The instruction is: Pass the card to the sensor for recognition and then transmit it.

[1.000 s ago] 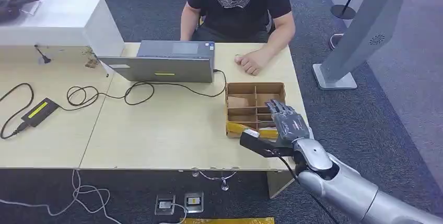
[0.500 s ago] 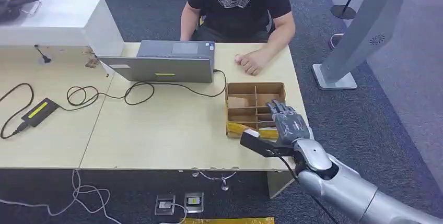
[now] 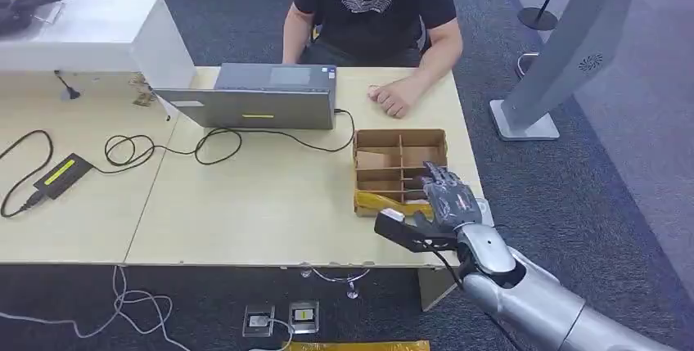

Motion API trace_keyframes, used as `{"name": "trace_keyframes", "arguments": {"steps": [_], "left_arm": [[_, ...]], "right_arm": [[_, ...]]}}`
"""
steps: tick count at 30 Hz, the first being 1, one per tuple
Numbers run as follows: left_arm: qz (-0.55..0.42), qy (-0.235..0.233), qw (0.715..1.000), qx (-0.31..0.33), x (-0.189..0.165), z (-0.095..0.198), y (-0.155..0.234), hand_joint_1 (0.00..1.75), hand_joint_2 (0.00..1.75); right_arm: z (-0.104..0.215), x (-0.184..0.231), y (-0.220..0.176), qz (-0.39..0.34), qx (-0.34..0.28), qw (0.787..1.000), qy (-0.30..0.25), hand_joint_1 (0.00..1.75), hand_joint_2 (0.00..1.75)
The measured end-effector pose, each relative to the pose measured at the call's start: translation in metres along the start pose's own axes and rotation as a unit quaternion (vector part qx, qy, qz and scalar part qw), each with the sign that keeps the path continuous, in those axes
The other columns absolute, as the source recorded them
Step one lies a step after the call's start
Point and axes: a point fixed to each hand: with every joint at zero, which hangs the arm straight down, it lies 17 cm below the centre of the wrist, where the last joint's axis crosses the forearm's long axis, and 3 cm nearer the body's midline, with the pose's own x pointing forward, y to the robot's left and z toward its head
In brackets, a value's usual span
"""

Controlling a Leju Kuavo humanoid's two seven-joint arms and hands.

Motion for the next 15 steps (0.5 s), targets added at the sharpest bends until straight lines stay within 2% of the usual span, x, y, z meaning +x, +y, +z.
{"name": "trace_keyframes", "arguments": {"steps": [15], "left_arm": [[-0.002,-0.002,1.000,-0.001,0.0006,-0.0002,0.0001,0.00,0.00]], "right_arm": [[0.0016,-0.0011,0.0062,-0.012,0.004,1.000,0.011,1.75,1.75]]}}
